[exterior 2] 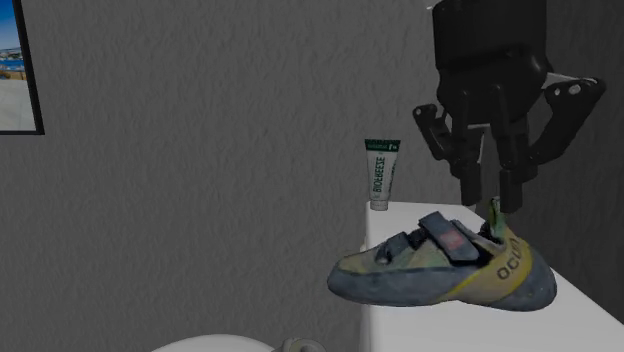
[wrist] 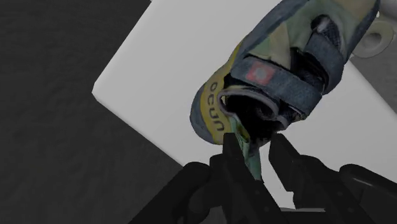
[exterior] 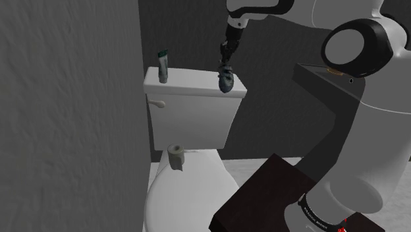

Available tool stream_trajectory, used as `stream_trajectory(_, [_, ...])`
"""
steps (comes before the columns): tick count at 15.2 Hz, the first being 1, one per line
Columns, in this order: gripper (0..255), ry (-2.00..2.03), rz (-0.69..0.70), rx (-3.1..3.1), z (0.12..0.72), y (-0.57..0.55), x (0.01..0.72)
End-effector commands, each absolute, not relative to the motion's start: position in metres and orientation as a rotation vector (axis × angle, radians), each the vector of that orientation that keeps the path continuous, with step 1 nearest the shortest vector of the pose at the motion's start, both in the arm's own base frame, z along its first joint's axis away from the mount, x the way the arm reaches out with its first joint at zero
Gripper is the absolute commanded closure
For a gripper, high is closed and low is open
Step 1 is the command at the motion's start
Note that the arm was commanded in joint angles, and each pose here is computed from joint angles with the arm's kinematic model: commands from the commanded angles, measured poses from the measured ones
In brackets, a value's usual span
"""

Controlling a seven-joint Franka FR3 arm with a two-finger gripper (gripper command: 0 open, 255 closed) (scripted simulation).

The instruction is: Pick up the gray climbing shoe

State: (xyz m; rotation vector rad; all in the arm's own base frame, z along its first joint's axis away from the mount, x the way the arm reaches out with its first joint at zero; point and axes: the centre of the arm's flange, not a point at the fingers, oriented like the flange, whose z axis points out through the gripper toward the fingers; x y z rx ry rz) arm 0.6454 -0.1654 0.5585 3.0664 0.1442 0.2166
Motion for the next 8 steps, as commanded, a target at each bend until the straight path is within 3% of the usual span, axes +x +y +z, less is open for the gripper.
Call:
stream_trajectory(1, [255,0.144,0.215,3.067,0.570,-0.166,0.644])
stream_trajectory(8, [255,0.144,0.215,3.067,0.597,-0.166,0.644])
